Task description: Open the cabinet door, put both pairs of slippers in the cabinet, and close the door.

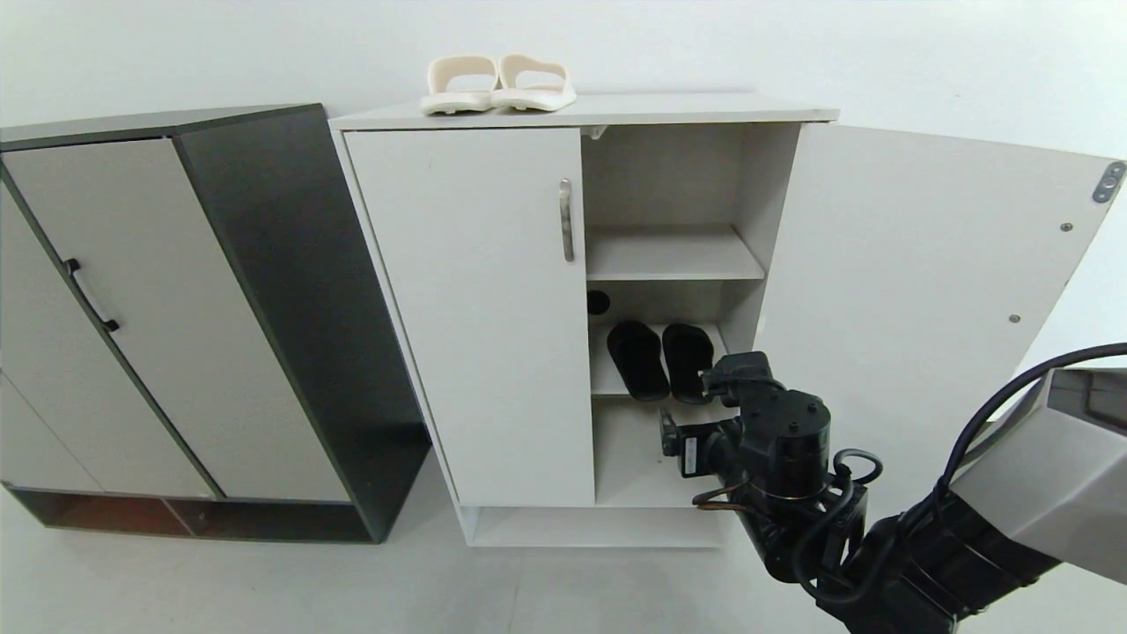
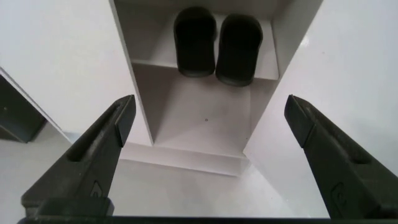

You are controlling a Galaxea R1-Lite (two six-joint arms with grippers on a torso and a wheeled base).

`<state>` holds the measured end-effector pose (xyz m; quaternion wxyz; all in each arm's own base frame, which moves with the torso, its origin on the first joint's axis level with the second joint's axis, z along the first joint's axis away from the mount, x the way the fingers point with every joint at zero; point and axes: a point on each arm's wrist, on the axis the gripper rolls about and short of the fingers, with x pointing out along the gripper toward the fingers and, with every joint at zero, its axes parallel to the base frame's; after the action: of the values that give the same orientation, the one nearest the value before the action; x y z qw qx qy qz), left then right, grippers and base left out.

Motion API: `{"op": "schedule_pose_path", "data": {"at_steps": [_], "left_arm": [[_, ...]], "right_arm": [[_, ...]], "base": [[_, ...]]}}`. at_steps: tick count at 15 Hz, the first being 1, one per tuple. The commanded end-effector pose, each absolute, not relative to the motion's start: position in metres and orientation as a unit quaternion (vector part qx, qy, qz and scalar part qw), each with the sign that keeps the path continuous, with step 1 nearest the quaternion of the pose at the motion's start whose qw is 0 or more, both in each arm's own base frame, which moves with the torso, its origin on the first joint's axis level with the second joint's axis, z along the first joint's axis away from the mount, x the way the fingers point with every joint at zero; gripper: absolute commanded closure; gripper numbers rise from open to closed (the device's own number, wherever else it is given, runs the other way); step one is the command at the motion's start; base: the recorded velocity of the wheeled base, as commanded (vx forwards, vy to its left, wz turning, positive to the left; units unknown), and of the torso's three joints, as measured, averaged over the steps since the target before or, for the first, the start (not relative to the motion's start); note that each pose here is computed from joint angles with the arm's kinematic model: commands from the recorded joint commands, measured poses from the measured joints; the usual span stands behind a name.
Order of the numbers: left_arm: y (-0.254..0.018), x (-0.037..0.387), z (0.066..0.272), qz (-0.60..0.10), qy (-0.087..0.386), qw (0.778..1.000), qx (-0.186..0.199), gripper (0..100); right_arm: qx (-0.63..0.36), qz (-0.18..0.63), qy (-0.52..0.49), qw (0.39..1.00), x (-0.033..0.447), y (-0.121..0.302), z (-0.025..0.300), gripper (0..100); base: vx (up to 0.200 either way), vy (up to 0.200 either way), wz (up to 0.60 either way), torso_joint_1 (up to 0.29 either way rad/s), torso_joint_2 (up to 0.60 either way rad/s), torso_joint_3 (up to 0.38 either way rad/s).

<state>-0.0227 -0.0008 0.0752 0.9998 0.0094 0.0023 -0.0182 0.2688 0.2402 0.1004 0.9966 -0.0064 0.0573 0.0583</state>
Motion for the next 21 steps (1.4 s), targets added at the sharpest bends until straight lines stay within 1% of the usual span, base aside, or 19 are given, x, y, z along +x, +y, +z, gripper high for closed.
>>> {"op": "schedule_pose_path", "data": {"at_steps": [1,6,21], "left_arm": [[-0.0009,-0.0226,0.0752,-0.018,0.003,1.0,0.01,100],[-0.0009,-0.0226,0.0752,-0.018,0.003,1.0,0.009,100],[-0.0008,-0.0226,0.0752,-0.018,0.003,1.0,0.008,100]], "right_arm": [[-0.006,0.055,0.057,0.997,0.2683,0.2367,0.1005,0],[-0.012,0.049,0.065,0.997,0.2722,0.2344,0.0923,0],[-0.008,0.044,0.059,0.997,0.2751,0.2311,0.0912,0]], "base": [[0.0,0.0,0.0,-0.002,0.0,0.051],[0.0,0.0,0.0,0.0,0.0,0.0],[0.0,0.2,0.0,0.002,0.0,0.004]]}}
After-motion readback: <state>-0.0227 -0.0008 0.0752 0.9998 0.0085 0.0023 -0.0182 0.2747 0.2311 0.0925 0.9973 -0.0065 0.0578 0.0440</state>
